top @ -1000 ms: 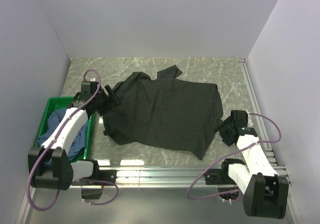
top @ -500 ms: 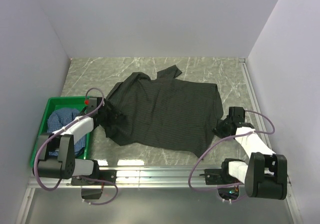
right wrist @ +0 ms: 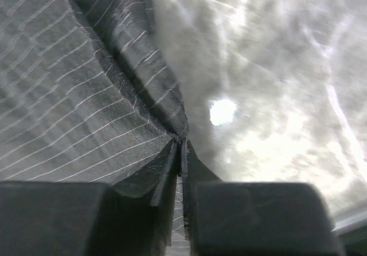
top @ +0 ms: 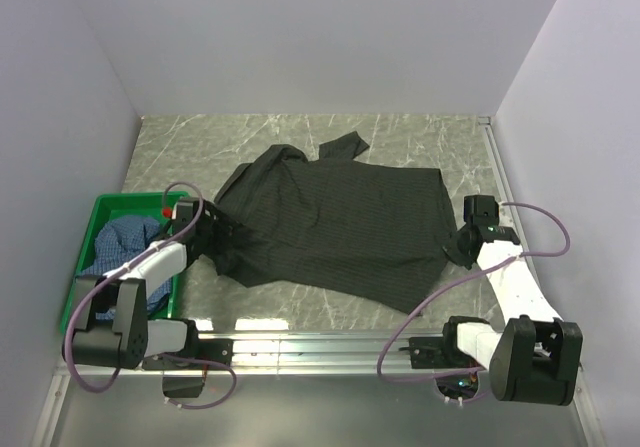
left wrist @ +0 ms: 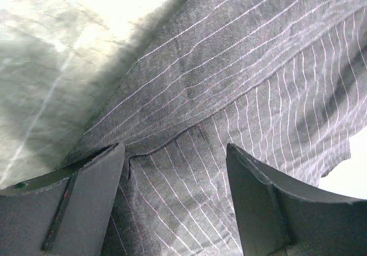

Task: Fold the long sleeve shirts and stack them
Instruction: Flatten the shirt out

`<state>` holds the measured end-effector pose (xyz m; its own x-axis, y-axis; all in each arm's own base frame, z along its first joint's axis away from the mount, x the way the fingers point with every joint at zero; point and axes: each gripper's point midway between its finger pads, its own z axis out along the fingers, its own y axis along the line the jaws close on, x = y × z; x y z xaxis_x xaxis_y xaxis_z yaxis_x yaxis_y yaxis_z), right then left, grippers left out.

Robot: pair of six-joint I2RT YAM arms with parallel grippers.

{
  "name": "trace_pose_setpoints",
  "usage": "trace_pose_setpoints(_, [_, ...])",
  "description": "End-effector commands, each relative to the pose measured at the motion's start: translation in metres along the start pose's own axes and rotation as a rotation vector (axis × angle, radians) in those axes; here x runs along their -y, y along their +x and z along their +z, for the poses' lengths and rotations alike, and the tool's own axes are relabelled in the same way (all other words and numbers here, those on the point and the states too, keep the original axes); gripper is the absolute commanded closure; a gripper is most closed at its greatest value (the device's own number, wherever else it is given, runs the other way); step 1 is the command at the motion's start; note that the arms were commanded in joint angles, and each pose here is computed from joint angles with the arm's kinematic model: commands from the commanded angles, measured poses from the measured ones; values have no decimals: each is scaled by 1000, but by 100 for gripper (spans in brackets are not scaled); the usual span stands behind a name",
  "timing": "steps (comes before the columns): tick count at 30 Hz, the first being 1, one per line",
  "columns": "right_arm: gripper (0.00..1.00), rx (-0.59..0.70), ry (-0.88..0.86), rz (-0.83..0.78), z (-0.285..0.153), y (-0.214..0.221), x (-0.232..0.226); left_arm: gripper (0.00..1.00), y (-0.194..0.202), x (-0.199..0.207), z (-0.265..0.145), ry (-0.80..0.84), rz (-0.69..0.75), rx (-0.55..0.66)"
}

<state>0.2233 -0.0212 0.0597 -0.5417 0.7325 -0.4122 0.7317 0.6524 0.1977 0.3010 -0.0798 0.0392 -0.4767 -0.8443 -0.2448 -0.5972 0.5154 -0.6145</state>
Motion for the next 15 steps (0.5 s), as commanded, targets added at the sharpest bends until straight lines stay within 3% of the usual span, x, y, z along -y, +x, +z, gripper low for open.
trace_pose_setpoints(1, [80,49,132,-3,-7,-10,26,21,-5,-26,-4,-100,16,47])
trace_pose_setpoints(2, [67,67,116,-1,-10,-14,23,20,-7,-19,-8,-85,29,52])
trace_pose_setpoints(4, [57,95,65,2,-15,-21,13,19,-11,-7,-15,-52,67,50])
trace_pose_setpoints(5, [45,98,29,-11,-17,-24,6,17,-13,-3,-21,-44,83,56])
trace_pose_setpoints(6, [43,99,-8,-21,-19,-25,-2,16,-15,2,-25,-32,100,62])
trace_pose_setpoints(11, [45,26,-243,-83,-19,-16,-52,11,-28,43,-56,75,217,104])
trace_pose_setpoints(15, [46,-48,-306,-91,-5,-1,-68,10,-21,67,-68,145,305,84])
